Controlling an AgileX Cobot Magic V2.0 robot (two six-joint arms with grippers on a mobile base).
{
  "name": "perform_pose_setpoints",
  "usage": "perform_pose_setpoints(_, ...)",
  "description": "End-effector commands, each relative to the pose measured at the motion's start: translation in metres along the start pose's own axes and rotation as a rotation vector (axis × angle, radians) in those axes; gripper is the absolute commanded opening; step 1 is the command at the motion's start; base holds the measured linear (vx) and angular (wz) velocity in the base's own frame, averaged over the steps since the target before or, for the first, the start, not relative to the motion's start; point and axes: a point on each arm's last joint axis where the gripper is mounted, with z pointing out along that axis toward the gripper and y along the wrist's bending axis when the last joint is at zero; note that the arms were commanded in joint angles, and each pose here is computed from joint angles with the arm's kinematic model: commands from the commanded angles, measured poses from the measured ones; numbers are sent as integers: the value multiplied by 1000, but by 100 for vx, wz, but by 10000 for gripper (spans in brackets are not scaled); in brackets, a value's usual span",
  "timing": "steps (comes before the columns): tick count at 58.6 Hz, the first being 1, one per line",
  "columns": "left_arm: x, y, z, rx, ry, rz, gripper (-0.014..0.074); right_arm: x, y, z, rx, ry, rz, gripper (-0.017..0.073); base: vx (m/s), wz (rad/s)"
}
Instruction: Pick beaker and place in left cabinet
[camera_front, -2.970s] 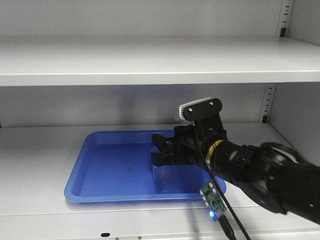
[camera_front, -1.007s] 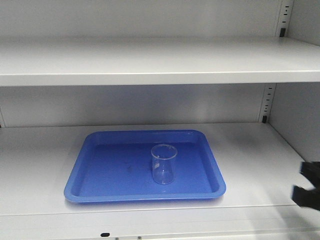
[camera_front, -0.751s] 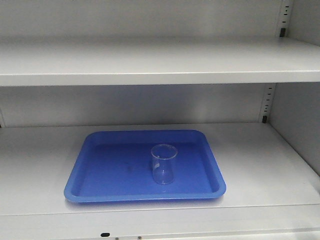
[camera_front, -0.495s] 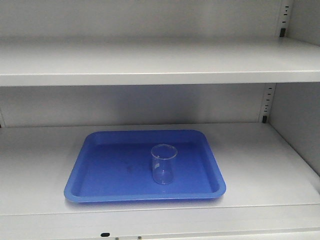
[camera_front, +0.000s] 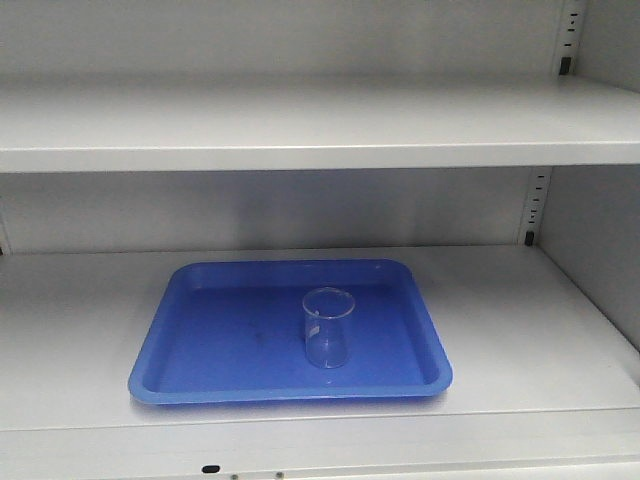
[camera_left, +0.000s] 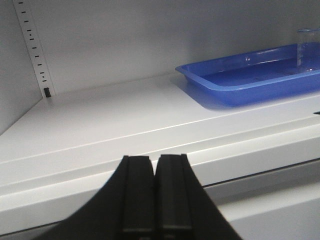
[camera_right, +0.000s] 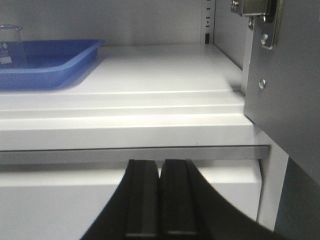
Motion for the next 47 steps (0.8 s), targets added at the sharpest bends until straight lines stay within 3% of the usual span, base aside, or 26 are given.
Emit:
perform_pose_setpoints(1, -3, 0, -1, -7, -77, -6, 1, -8, 1, -1, -5, -113, -13, -6, 0, 0)
perform_pose_setpoints(47, -3, 0, -1, -7, -77, -6, 1, -8, 1, -1, -5, -114, -13, -6, 0, 0)
